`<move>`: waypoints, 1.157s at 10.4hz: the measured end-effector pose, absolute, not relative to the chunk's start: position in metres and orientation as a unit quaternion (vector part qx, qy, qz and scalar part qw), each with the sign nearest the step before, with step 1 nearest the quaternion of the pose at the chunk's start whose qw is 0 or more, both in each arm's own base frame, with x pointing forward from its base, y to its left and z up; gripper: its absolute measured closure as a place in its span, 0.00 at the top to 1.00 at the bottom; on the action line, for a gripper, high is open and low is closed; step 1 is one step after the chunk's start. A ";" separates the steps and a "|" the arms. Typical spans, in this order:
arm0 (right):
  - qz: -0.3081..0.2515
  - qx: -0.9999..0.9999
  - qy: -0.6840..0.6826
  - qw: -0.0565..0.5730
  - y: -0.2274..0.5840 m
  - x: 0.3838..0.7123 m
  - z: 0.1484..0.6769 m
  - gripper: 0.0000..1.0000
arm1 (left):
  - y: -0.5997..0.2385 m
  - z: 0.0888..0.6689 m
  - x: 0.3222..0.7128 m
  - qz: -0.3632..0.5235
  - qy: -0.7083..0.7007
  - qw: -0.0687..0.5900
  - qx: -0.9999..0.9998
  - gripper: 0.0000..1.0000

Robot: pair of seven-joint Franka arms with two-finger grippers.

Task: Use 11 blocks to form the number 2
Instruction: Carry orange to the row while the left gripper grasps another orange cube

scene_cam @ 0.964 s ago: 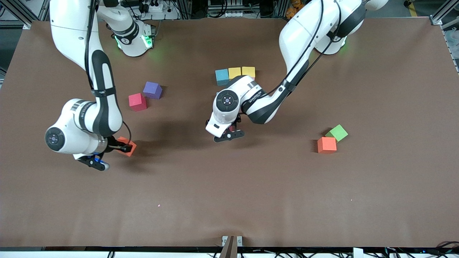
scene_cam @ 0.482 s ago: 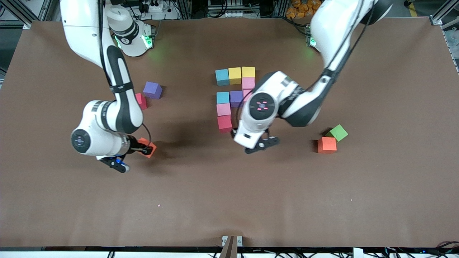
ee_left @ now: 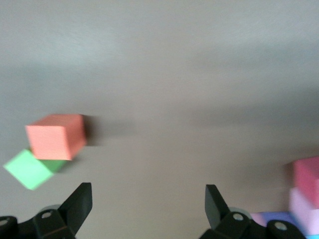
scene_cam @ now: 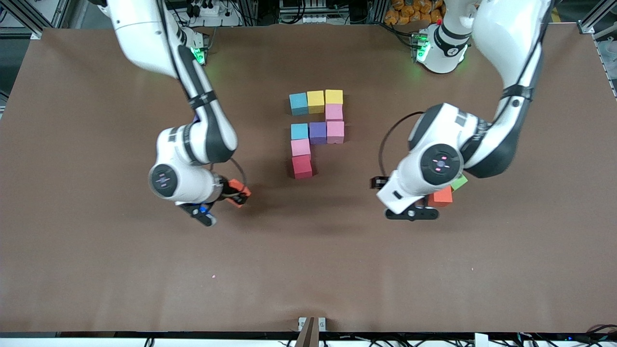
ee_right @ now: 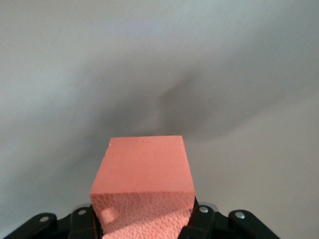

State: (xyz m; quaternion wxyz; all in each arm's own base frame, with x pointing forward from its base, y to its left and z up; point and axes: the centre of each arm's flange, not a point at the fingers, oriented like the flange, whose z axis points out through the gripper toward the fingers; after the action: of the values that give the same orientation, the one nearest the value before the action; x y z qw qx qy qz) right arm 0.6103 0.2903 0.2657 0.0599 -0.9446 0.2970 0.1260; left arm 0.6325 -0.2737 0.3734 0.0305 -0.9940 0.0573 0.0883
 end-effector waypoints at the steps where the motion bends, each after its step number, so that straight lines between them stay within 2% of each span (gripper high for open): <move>1: 0.123 -0.940 0.311 0.059 0.313 0.604 0.272 0.59 | -0.261 0.373 0.630 0.089 0.101 0.043 -0.990 1.00; 3: 0.121 -0.930 0.342 0.062 0.359 0.591 0.288 0.59 | -0.229 0.365 0.629 0.088 0.205 0.039 -0.974 1.00; 6: 0.127 -0.915 0.380 0.051 0.429 0.552 0.285 0.59 | -0.182 0.335 0.614 0.070 0.321 0.025 -0.944 1.00; 10: 0.134 -0.884 0.444 0.055 0.495 0.527 0.289 0.59 | -0.115 0.313 0.621 0.058 0.484 0.007 -0.873 1.00; 12: 0.127 -0.857 0.495 0.065 0.518 0.516 0.294 0.59 | -0.110 0.292 0.623 0.040 0.544 0.002 -0.838 1.00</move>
State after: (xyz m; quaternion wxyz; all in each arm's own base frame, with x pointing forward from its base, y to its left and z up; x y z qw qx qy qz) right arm 0.5164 0.5178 0.2944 0.0647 -0.8571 0.4949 0.1274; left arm 0.6234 -0.1095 0.2923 0.0024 -0.8380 0.5442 0.0396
